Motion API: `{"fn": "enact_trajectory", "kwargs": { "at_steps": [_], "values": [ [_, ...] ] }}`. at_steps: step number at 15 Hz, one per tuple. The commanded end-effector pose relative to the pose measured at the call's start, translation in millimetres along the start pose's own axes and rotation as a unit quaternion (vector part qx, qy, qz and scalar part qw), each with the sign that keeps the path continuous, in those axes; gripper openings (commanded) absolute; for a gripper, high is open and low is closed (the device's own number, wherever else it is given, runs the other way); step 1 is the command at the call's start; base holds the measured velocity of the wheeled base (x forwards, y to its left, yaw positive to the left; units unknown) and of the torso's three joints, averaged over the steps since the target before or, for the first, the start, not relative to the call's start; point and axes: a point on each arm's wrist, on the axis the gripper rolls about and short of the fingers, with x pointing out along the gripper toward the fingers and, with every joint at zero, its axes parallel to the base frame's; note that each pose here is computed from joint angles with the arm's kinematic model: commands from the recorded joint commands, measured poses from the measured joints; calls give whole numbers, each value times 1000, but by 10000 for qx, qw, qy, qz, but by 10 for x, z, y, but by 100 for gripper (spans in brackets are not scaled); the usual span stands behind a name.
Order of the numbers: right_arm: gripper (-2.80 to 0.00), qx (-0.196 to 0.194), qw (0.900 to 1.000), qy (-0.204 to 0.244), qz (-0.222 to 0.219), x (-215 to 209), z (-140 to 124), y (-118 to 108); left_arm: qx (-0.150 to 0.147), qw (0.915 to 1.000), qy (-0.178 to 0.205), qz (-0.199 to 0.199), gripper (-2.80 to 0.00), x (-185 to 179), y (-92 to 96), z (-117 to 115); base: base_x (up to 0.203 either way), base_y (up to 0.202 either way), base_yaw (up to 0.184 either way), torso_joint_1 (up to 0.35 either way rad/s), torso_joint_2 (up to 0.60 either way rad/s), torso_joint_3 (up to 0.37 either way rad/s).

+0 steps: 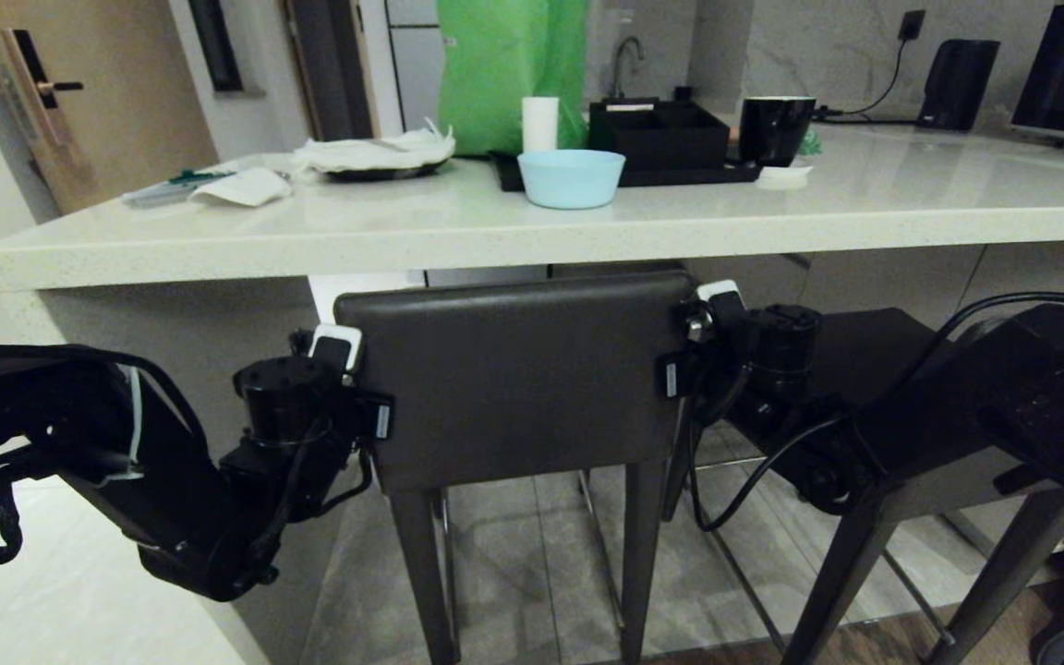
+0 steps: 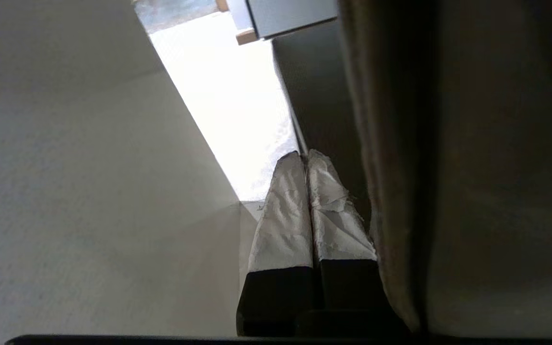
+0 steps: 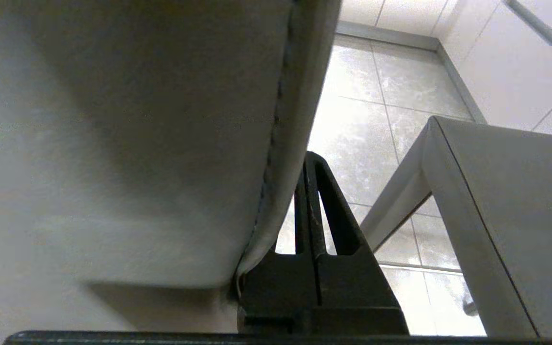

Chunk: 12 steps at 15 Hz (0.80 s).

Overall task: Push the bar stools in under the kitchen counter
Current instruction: Push the gray chair back under the dining table

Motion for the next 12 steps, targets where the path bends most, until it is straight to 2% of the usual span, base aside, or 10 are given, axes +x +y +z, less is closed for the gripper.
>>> {"fn": "enact_trajectory", "kwargs": {
  "at_steps": [1,5,7,9,12],
  "values": [
    [-280,-46,9994,-74,325,-81,34,263,14,10000,-1,50,-280,-33,27,-15,0,0,0,0,0,0],
    [-280,-36,9994,-117,310,-216,4,237,-8,9996,163,224,-280,-101,197,-78,0,0,0,0,0,0],
    [-280,-3,9999,-102,122,-253,-28,73,-35,9989,253,391,-280,-114,342,-145,0,0,0,0,0,0],
    [-280,24,9999,-111,6,-328,-31,-34,-101,9990,26,438,-280,-145,463,-167,0,0,0,0,0,0],
    [-280,56,9998,-124,-125,-373,-30,-146,-106,9989,51,456,-280,-194,502,-218,0,0,0,0,0,0]
  ]
}}
